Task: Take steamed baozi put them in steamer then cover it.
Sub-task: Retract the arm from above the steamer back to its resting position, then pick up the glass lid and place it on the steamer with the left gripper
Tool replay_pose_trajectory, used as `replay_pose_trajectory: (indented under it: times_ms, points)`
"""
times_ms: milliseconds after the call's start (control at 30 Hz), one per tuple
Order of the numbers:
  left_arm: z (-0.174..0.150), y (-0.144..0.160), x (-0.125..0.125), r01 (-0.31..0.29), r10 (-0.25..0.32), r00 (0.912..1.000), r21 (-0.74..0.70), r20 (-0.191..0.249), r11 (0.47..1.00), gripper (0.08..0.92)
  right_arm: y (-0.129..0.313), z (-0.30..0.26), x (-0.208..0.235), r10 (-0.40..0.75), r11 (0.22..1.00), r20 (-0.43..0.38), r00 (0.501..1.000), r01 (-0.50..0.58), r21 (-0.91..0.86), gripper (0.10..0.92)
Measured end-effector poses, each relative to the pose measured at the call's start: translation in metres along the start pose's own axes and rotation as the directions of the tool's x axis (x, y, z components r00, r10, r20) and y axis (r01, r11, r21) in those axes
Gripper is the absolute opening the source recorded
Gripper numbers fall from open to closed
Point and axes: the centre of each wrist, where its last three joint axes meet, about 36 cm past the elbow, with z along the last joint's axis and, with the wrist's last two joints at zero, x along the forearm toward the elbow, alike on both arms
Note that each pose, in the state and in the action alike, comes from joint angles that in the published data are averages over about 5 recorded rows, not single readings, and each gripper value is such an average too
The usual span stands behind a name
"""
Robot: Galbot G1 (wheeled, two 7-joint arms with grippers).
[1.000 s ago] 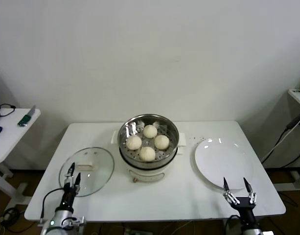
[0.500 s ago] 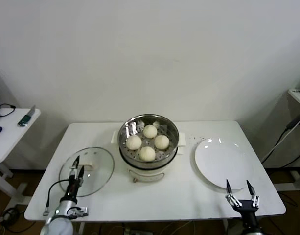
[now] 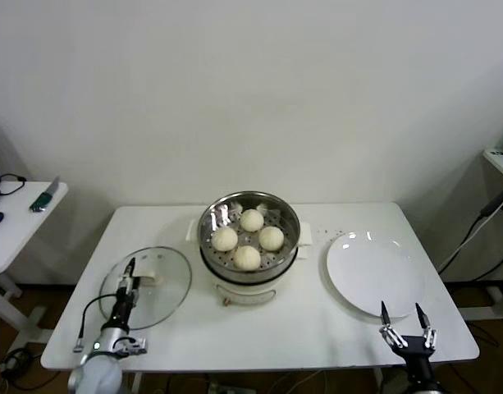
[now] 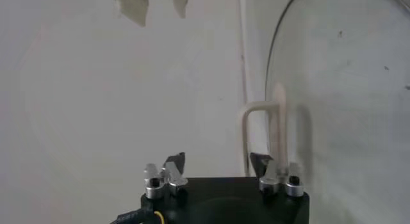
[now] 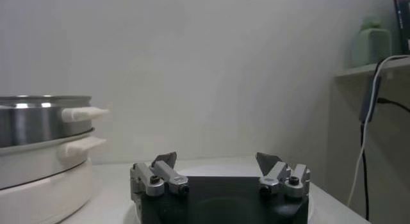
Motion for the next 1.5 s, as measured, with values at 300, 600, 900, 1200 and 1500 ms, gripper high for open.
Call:
replay_pose_trajectory:
  times_ms: [300,600,900,1200,1500]
  points:
    - [0.004,-0.010,-0.002,-0.026,0.026,0.9997,-0.005,-0.005,1.000,0.379,0.001,-0.001,-0.002,0.002,1.000,0.004,1.000,-0.002,-0.002,0.823]
    - [0.010,-0.007,0.001,-0.029,0.028,0.9996,-0.012,-0.008,1.000,0.152,0.001,-0.003,-0.003,0.005,1.000,0.012,1.000,-0.005,0.004,0.823]
    - [0.017,0.030,-0.004,0.021,-0.021,0.9993,0.000,-0.032,1.000,0.142,0.004,-0.004,-0.001,0.000,1.000,0.014,1.000,0.000,0.013,0.823]
    - [0.028,0.105,-0.009,0.048,-0.039,0.9921,0.069,-0.119,0.996,0.142,0.005,-0.004,0.000,0.003,0.999,-0.002,1.000,-0.003,0.037,0.823]
    - [0.011,0.188,-0.015,0.073,-0.056,0.9855,0.102,-0.160,0.992,0.142,0.005,-0.004,0.001,0.013,0.998,-0.009,1.000,-0.012,0.058,0.823]
